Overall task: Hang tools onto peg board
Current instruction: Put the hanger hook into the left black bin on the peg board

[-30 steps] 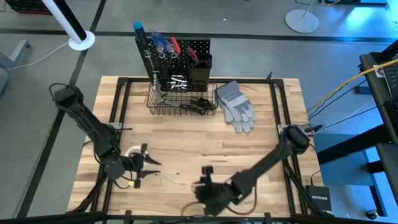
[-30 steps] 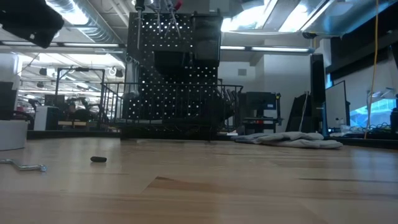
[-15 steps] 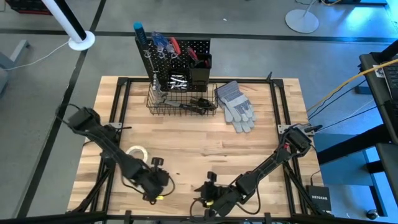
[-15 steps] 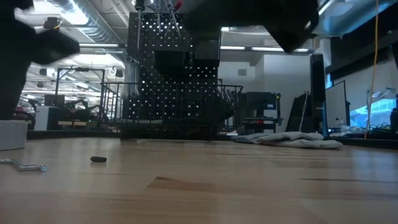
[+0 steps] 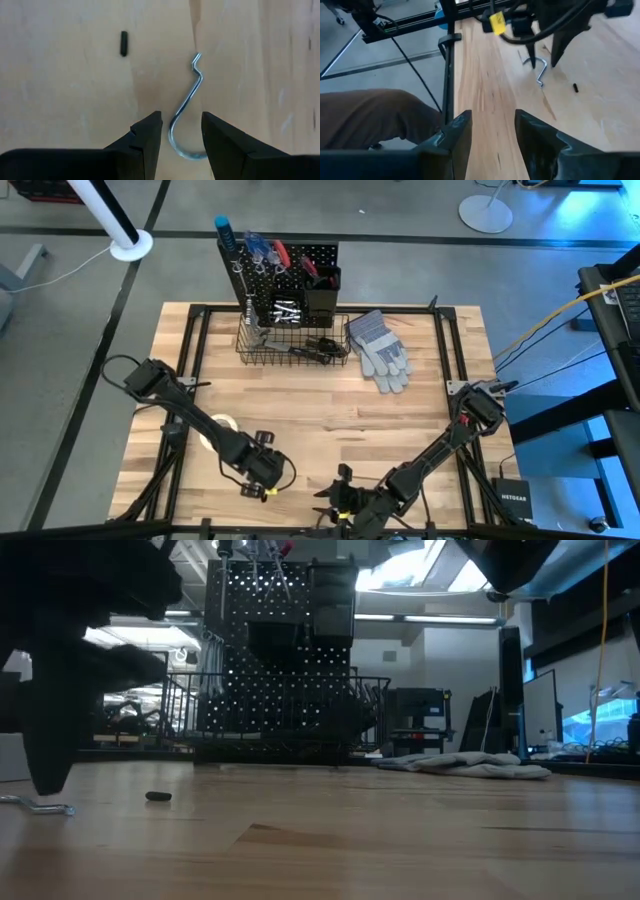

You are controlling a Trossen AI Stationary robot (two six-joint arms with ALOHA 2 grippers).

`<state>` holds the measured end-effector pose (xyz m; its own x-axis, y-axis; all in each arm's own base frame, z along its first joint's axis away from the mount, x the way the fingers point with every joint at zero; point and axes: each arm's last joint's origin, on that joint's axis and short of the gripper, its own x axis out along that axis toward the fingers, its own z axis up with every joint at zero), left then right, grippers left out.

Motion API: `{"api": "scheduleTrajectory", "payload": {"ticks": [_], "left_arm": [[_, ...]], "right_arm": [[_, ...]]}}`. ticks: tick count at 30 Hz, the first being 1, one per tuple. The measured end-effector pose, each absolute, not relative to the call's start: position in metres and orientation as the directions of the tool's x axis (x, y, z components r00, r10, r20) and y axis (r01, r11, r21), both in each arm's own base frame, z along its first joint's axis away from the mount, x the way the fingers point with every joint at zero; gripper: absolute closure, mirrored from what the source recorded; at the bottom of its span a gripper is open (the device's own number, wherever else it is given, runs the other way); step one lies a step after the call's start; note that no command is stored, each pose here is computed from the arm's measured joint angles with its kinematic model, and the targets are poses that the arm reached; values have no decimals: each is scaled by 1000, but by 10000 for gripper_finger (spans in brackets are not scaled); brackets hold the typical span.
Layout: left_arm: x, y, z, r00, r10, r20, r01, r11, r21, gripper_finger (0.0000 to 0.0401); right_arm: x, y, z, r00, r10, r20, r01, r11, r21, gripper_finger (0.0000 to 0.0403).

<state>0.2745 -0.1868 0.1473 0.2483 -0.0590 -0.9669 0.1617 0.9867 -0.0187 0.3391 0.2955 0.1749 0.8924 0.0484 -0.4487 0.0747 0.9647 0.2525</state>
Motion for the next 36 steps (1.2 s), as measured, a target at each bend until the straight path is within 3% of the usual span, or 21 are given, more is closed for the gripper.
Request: {"api": "scheduleTrajectory", "payload": {"ticks": [9, 19, 36], "left_arm": [[277, -190, 131, 222, -33, -975, 178, 984, 7, 283], [278, -190, 129, 219, -30, -975, 218, 976, 20, 392], [269, -197, 141, 309, 25, -951, 244, 964, 105, 401]], "right_arm": [[337, 297, 175, 896, 32, -444, 87, 966, 244, 249], [338, 296, 175, 895, 29, -445, 88, 966, 242, 249], [337, 296, 174, 894, 29, -447, 89, 967, 240, 249]]}}
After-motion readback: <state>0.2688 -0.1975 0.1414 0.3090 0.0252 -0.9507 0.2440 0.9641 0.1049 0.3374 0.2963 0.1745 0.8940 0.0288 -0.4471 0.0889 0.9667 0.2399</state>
